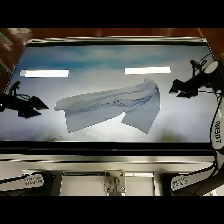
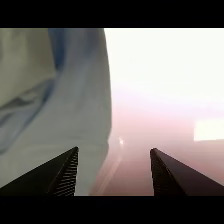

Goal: Fold the shirts.

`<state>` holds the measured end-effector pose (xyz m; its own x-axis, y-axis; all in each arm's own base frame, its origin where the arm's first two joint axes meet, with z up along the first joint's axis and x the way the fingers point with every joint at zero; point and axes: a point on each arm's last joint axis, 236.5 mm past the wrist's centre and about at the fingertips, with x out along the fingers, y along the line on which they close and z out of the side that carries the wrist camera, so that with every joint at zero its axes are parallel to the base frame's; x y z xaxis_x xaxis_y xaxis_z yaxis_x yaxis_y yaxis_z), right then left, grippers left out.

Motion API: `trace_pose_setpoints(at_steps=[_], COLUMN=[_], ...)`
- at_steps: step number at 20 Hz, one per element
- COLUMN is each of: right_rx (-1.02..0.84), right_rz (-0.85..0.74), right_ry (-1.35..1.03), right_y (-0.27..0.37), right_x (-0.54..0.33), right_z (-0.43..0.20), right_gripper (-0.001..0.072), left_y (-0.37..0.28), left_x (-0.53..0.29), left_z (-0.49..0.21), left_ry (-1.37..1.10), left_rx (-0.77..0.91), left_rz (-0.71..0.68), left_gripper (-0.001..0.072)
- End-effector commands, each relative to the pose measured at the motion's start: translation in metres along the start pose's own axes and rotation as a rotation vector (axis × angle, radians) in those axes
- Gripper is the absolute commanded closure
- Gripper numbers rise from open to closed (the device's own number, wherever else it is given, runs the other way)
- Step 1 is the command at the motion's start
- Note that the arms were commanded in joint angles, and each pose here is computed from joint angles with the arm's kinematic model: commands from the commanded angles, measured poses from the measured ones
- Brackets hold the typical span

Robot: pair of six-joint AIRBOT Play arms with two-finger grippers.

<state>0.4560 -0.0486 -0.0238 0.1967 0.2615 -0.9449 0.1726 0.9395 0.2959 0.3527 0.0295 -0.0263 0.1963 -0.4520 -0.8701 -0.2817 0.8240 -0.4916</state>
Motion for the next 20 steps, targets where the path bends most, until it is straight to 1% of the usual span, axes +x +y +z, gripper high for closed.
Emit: trace_pose_setpoints(at_steps=[1,2,4,5,8,11,12,13,15,16,17,20], right_rx=[0.1,0.129,0.162,0.16,0.139,0.139,0.139,0.141,0.14,0.14,0.15,0.217], right_rz=[0.159,0.222,0.265,0.265,0.257,0.256,0.256,0.256,0.247,0.236,0.227,0.253], right_ry=[0.12,0.105,0.068,0.058,0.03,0.026,0.026,0.026,0.027,0.031,0.043,0.105], right_y=[0.005,0.015,0.024,0.028,0.033,0.034,0.034,0.033,0.031,0.029,0.026,0.024], right_x=[0.014,0.023,0.034,0.038,0.042,0.042,0.042,0.042,0.043,0.044,0.048,0.072], right_z=[-0.044,-0.044,-0.039,-0.037,-0.031,-0.03,-0.03,-0.03,-0.031,-0.031,-0.033,-0.041], right_gripper=[0.0051,0.0048,0.0048,0.0049,0.0048,0.0048,0.0049,0.0048,0.0048,0.0048,0.0048,0.0049], left_y=[0.006,0.002,-0.005,-0.009,-0.018,-0.032,-0.036,-0.04,-0.05,-0.053,-0.056,-0.066], left_x=[0.035,0.051,0.077,0.086,0.112,0.132,0.137,0.143,0.147,0.146,0.143,0.129], left_z=[-0.054,-0.062,-0.07,-0.072,-0.083,-0.081,-0.079,-0.077,-0.076,-0.075,-0.074,-0.069], left_ry=[0.058,0.057,0.035,0.027,0.062,0.058,0.048,0.041,0.04,0.036,0.034,-0.008], left_rx=[-0.105,-0.128,-0.189,-0.199,-0.156,-0.163,-0.176,-0.204,-0.219,-0.201,-0.164,-0.085], left_rz=[-0.069,-0.108,-0.153,-0.154,-0.123,-0.135,-0.141,-0.146,-0.172,-0.177,-0.185,-0.202], left_gripper=[-0.0013,-0.0013,-0.0012,-0.0011,-0.0011,-0.0007,0.004,0.0193,0.0542,0.0638,0.0669,0.067])
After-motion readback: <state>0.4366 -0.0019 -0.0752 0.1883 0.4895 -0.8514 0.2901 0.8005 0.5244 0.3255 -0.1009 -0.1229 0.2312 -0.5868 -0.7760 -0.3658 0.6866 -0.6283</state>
